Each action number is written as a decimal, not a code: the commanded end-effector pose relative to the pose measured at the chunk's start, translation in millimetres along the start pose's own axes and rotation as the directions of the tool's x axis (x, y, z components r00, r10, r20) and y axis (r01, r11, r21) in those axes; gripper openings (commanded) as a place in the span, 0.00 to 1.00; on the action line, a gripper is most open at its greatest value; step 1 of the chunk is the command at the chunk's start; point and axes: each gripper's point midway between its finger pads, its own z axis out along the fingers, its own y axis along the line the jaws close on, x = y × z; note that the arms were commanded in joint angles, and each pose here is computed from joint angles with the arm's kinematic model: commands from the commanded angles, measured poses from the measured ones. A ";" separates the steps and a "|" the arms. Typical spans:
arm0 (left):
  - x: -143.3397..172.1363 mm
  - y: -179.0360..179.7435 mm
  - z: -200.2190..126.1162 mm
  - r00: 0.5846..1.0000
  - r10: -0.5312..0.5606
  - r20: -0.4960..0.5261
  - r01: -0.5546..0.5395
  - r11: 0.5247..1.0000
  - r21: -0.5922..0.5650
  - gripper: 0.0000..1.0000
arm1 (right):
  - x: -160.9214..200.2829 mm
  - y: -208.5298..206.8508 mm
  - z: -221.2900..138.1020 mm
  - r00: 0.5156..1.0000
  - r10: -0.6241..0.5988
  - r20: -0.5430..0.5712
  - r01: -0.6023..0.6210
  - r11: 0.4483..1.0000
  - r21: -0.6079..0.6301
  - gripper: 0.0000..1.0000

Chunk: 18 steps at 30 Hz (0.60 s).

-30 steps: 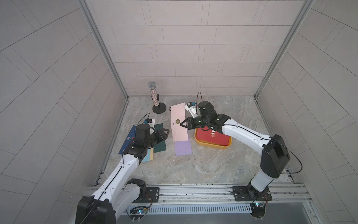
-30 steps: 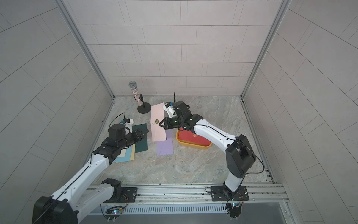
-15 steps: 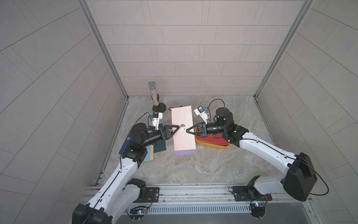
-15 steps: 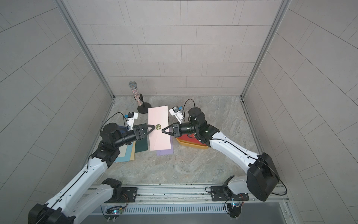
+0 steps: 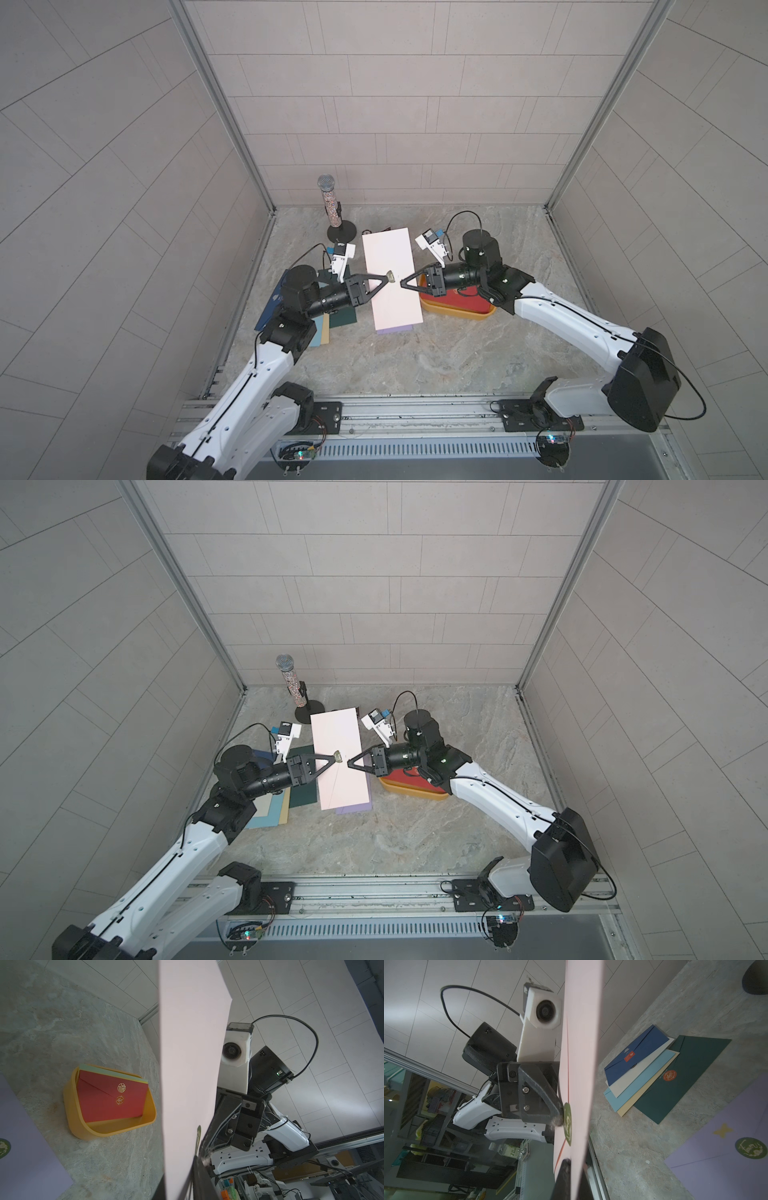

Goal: Put the sealed envelopes into the storage box
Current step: Pick up the envelope from the center of the board.

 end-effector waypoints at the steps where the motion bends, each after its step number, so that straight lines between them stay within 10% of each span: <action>1: -6.6 -19.6 -3.6 0.998 0.067 0.009 -0.067 0.997 0.035 0.24 | 4.9 10.3 -5.3 0.999 -0.043 -0.024 0.043 0.999 -0.012 0.00; 13: 1.5 -18.2 -7.7 0.997 0.071 -0.017 -0.071 0.997 0.016 0.05 | -0.3 7.3 -11.1 0.999 -0.042 -0.002 0.042 0.999 0.007 0.00; 18: -0.2 -8.8 -11.3 0.992 0.124 -0.011 -0.124 0.990 -0.065 0.00 | -7.1 -18.1 -26.9 0.997 -0.031 0.075 0.019 0.986 0.163 0.48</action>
